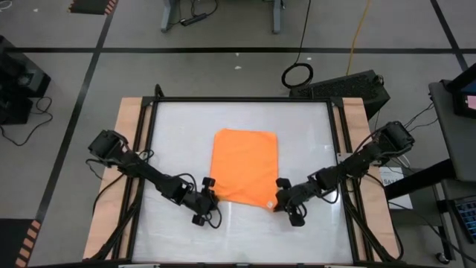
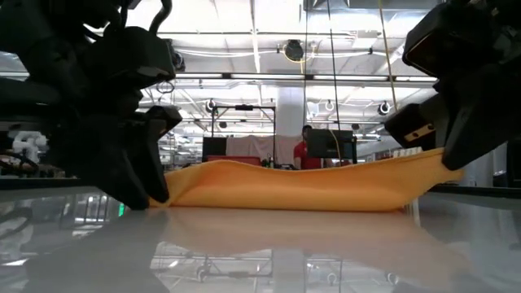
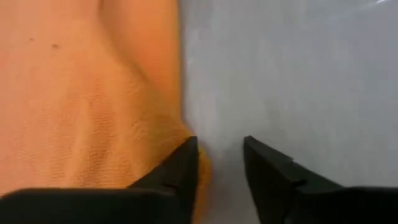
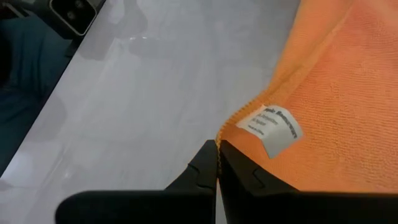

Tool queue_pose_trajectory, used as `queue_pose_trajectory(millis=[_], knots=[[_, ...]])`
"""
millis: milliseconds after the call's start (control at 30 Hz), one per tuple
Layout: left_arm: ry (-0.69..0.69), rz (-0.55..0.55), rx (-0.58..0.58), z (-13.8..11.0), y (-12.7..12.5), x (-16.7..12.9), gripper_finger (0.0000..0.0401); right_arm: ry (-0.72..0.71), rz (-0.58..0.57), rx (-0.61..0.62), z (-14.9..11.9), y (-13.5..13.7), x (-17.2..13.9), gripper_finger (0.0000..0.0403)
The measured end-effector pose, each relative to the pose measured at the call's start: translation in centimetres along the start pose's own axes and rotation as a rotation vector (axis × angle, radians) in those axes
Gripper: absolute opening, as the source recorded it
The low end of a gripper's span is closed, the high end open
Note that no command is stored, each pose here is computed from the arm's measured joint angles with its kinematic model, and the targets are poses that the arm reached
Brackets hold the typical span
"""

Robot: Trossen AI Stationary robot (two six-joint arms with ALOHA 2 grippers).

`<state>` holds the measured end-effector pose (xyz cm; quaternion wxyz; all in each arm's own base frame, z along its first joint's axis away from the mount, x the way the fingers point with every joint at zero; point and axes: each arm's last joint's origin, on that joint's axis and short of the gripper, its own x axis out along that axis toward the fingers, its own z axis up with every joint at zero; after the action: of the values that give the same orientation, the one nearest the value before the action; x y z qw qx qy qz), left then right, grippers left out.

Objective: Roll towel
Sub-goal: Fold the orange towel

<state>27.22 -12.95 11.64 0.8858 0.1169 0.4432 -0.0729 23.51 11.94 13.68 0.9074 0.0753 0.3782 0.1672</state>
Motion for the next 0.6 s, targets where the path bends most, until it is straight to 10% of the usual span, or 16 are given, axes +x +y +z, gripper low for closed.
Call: queue_pose_trajectory(millis=[167, 600], knots=[[0.035, 0.012, 0.017, -0.4, 0.1, 0.0, 0.0015, -0.006, 0.006, 0.009, 0.1, 0.0, 0.0, 0.0000], [-0.020, -0.067, 0.030, 0.5, 0.2, -2.7, 0.0002, -0.020, 0.067, 0.044, 0.4, 0.3, -0.3, 0.0000]])
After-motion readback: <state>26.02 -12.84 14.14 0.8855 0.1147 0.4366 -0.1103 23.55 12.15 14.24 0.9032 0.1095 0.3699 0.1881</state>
